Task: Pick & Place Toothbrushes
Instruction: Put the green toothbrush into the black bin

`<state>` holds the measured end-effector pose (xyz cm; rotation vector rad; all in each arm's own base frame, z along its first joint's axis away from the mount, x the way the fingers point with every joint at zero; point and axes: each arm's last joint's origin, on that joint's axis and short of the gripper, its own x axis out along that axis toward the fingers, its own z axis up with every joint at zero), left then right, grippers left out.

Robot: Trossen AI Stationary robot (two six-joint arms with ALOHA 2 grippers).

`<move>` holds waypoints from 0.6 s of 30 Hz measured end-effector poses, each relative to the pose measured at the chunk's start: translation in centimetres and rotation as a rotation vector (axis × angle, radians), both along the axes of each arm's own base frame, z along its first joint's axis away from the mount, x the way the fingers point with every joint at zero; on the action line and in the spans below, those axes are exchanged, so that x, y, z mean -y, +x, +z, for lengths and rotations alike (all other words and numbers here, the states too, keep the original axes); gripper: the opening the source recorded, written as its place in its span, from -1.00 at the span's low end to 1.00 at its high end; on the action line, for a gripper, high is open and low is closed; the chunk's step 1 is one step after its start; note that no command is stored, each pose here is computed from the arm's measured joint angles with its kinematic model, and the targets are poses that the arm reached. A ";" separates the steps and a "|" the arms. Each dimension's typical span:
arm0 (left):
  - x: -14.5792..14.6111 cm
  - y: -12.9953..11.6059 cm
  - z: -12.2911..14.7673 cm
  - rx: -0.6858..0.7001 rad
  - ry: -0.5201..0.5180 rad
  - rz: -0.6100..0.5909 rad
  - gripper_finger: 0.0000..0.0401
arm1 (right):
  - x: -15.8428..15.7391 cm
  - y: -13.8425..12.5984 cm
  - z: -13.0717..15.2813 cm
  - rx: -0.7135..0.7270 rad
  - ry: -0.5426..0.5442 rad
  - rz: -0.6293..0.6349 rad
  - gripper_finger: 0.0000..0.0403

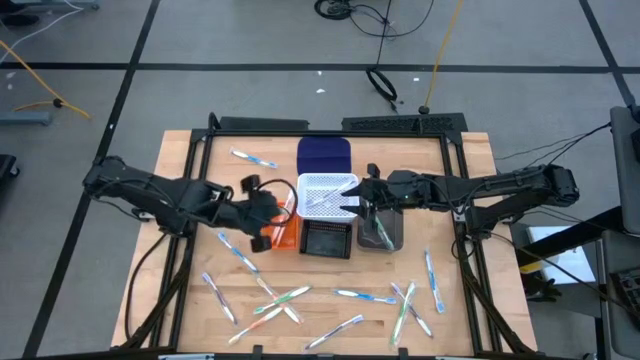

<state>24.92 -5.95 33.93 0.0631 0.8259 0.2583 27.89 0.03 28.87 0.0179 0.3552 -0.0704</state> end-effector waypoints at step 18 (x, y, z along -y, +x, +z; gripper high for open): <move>-2.4 5.1 4.4 0.534 0.119 -0.176 -1.00 | -0.5 0.3 0.9 0.096 -0.072 0.043 -0.23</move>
